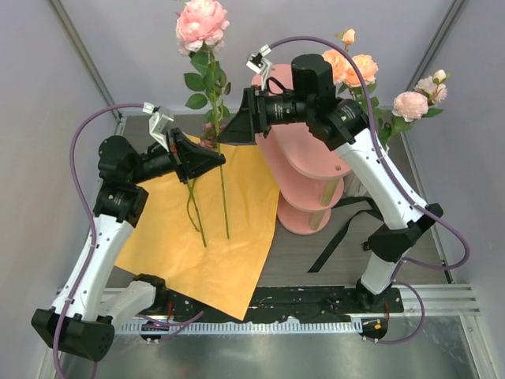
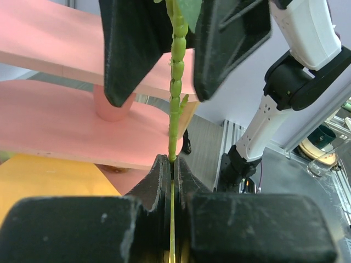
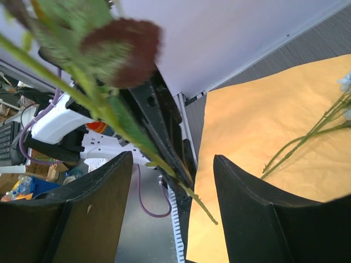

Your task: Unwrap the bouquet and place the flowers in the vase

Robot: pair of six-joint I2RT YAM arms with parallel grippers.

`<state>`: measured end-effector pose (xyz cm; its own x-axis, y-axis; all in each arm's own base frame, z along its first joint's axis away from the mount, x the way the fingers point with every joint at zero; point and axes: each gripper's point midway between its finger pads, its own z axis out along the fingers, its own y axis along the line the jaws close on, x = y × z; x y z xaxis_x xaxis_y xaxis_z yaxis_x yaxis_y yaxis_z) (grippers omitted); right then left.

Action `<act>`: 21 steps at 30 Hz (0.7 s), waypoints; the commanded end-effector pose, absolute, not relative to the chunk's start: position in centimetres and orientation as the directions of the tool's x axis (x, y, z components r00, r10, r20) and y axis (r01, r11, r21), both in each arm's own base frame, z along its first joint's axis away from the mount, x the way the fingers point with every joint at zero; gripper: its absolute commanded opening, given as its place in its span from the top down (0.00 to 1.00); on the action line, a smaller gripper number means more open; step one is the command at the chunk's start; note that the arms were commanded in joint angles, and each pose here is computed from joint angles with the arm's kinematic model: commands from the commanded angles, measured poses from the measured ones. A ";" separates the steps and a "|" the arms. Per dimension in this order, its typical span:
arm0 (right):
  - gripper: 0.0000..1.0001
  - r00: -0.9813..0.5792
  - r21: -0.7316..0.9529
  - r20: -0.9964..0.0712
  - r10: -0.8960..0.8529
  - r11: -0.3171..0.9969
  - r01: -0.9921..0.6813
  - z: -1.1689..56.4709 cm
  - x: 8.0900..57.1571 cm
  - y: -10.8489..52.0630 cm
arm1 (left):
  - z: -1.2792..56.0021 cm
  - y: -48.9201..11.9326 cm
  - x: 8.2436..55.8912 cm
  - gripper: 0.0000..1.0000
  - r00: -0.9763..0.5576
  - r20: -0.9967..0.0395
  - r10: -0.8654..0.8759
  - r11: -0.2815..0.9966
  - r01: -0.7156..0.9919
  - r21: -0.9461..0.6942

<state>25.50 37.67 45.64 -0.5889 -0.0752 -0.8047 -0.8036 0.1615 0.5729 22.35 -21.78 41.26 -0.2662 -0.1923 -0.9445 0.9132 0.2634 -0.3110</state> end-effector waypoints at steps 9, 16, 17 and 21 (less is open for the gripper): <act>0.42 -0.494 0.492 -0.870 -0.001 0.089 -0.866 49.3 22.5 37.2 | 43.0 -21.8 21.8 1.00 -0.197 -0.959 -0.202 0.260 0.934 -0.247; 0.47 -0.469 0.469 -0.883 0.017 0.081 -0.880 50.0 22.5 38.0 | 42.9 -21.8 21.6 1.00 -0.209 -0.958 -0.196 0.249 0.934 -0.255; 0.48 -0.471 0.470 -0.882 0.016 0.087 -0.878 49.9 22.7 38.3 | 42.9 -21.8 21.4 1.00 -0.208 -0.958 -0.196 0.246 0.935 -0.254; 0.56 -0.456 0.455 -0.890 0.013 0.098 -0.885 49.9 22.8 38.8 | 42.9 -21.9 21.1 1.00 -0.215 -0.957 -0.193 0.236 0.937 -0.258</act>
